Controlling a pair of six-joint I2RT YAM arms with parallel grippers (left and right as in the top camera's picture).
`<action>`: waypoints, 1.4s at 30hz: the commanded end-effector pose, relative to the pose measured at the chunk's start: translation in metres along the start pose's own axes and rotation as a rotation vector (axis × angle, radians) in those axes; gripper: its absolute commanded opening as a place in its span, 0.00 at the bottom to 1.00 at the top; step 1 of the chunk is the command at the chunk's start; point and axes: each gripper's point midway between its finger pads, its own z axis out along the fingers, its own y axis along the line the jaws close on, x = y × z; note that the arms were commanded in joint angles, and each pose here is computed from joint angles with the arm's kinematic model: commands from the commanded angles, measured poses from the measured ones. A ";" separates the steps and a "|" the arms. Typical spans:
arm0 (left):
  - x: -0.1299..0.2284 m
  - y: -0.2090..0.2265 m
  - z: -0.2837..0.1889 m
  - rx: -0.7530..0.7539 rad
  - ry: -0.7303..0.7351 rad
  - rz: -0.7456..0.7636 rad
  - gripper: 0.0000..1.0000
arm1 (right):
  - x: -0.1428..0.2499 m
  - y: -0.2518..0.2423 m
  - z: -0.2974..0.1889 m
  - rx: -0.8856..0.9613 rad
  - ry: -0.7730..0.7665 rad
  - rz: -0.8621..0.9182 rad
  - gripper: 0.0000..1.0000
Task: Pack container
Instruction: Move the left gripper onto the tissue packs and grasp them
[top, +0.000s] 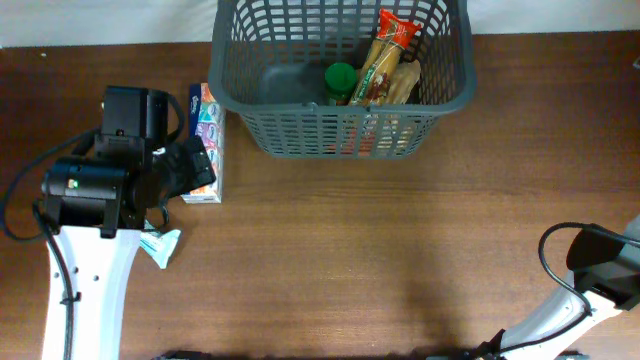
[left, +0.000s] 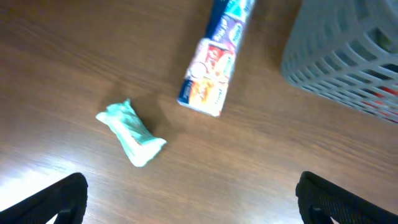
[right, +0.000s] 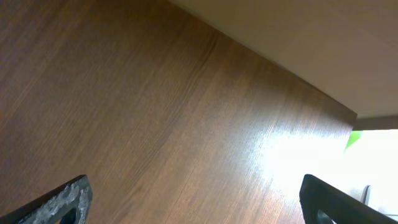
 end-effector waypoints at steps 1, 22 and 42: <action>0.002 -0.008 -0.006 0.059 0.008 -0.034 0.93 | 0.000 -0.004 0.002 0.020 0.001 0.008 0.99; -0.039 0.001 0.076 0.088 0.076 0.314 0.93 | 0.000 -0.004 0.002 0.020 0.001 0.008 0.99; -0.025 -0.003 0.185 0.184 0.290 0.318 0.92 | 0.000 -0.004 0.002 0.020 0.001 0.008 0.99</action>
